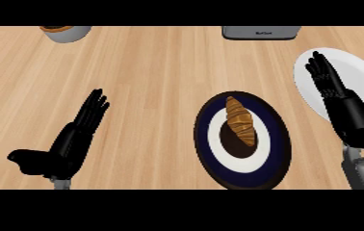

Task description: Pick the croissant from the plate and place it in the plate

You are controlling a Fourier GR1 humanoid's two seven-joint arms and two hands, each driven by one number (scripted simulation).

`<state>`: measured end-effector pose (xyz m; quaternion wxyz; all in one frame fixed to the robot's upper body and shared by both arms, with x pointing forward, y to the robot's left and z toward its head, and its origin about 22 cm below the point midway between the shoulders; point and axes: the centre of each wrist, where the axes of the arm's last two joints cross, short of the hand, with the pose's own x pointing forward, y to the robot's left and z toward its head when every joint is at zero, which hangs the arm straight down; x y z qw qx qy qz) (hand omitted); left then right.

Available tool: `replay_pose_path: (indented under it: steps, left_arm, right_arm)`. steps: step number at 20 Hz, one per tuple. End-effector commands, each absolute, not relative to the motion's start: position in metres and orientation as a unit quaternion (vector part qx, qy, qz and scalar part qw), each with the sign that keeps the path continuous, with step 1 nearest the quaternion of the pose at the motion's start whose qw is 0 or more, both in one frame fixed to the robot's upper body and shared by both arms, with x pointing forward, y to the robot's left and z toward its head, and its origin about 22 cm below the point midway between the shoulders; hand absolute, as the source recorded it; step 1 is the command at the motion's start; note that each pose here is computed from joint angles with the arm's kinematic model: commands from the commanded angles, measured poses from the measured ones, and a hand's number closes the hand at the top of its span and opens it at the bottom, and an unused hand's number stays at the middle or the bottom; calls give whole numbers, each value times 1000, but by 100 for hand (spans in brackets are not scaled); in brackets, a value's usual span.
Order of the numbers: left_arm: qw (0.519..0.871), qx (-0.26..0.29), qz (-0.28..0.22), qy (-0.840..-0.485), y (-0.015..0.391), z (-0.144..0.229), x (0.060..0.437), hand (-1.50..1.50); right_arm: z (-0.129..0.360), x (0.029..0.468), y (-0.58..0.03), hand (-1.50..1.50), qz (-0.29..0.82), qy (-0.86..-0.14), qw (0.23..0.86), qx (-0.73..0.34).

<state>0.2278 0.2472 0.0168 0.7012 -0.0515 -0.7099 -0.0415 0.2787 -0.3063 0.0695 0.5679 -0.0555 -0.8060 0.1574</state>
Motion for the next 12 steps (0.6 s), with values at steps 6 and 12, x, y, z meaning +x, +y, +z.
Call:
replay_pose_path:
  steps: [6, 12]
  left_arm:
    - [820, 27, -15, -572, 255, -33, 230, 0]
    - [825, -2, -15, -565, 245, -34, 229, 0]
  right_arm:
    - [189, 350, -302, 150, 215, -860, 460, 42]
    - [85, 351, -334, -150, 132, -859, 471, -151]
